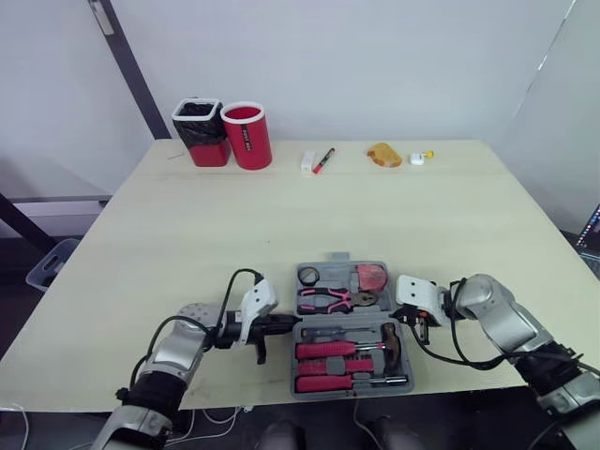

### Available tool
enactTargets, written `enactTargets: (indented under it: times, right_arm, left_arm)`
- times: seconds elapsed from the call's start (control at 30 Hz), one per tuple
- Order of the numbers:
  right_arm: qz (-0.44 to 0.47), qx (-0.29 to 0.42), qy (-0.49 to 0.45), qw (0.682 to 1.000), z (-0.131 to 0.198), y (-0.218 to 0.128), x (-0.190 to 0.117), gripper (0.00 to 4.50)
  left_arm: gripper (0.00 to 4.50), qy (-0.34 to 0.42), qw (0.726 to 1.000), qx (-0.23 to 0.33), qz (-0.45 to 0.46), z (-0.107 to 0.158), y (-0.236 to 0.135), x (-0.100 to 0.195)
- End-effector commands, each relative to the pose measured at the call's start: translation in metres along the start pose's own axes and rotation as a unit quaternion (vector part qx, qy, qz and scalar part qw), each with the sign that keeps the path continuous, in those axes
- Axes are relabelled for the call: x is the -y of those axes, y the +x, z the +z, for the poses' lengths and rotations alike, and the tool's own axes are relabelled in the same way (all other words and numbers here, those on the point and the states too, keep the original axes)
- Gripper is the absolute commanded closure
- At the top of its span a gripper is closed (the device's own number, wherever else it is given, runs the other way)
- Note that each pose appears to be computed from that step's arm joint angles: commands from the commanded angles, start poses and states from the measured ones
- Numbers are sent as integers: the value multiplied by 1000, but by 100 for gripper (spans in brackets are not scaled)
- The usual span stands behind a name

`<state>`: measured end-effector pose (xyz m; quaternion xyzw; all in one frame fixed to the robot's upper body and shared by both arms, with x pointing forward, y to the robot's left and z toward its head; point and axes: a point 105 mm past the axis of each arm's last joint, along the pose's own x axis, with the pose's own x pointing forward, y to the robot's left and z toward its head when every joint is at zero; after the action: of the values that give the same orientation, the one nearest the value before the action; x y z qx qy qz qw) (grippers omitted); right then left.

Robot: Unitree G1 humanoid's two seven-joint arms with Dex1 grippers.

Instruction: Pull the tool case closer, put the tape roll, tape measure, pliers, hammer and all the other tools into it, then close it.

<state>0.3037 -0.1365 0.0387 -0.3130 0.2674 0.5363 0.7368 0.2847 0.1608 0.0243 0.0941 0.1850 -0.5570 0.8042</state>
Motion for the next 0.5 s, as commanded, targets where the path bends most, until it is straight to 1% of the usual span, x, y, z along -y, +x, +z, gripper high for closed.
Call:
enactTargets:
  times: [0.03,0.1,0.2,0.23,0.27,0.37,0.4,0.43,0.47,0.5]
  right_arm:
    - [-43,57,20,997,3,-33,12,447]
    - [-53,95,35,993,5,-46,12,447]
    - [-67,109,41,991,-11,-76,4,370]
    - [-73,112,47,990,-15,-84,2,331]
    - [-79,122,59,988,-17,-95,-1,265]
    - [-90,154,88,980,-19,-121,-12,153]
    - [-93,157,98,978,-21,-128,-15,95]
    - [-98,156,104,977,-24,-134,-18,59]
    - [-101,155,108,977,-25,-137,-20,11]
    - [-102,152,118,976,-30,-142,-24,1]
  left_arm:
    - [450,1,996,85,6,20,-31,1]
    - [450,-16,994,108,10,20,-44,3]
    - [370,-39,990,133,40,16,-72,5]
    - [336,-45,988,138,53,15,-80,6]
    - [269,-52,987,136,62,12,-90,7]
    - [164,-55,986,133,87,8,-114,10]
    - [109,-55,986,129,91,7,-120,11]
    - [72,-58,985,131,99,7,-125,11]
    - [23,-61,984,134,104,7,-129,11]
    - [8,-67,983,131,107,5,-133,11]
